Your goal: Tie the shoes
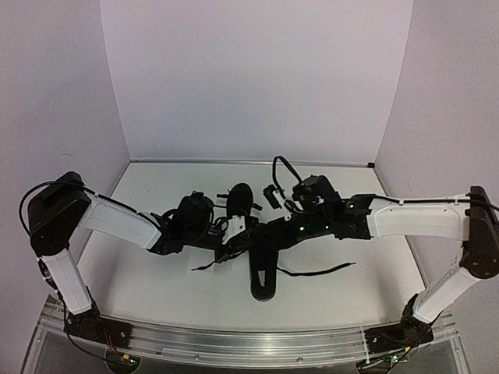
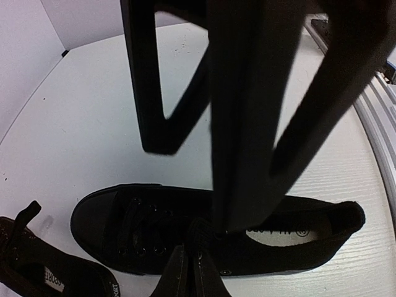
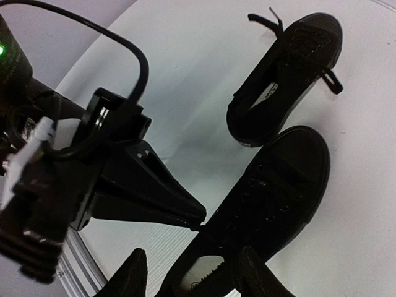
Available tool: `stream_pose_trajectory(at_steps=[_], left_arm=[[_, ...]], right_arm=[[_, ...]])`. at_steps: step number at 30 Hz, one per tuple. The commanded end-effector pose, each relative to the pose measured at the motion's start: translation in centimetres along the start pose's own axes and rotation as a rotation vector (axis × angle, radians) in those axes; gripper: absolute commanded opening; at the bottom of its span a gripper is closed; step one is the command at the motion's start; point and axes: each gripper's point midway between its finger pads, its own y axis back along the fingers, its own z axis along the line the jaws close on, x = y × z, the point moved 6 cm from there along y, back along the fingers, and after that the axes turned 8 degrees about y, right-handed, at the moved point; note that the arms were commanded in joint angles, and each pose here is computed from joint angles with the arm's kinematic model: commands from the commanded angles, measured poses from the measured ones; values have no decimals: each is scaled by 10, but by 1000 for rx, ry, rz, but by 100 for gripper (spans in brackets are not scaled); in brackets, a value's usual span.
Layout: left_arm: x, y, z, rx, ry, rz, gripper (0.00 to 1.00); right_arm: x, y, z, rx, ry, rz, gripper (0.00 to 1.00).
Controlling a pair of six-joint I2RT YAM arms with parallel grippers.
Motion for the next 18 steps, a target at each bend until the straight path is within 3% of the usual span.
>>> stream_pose_trajectory(at_steps=[1, 9, 18], left_arm=[[-20, 1, 3, -25, -25, -102, 4], [-19, 0, 1, -20, -33, -108, 5], [-16, -2, 1, -18, -37, -97, 7]], right_arm=[[-11, -10, 3, -51, 5, -37, 46], [-7, -25, -2, -54, 28, -7, 38], [-7, -27, -6, -60, 33, 0, 17]])
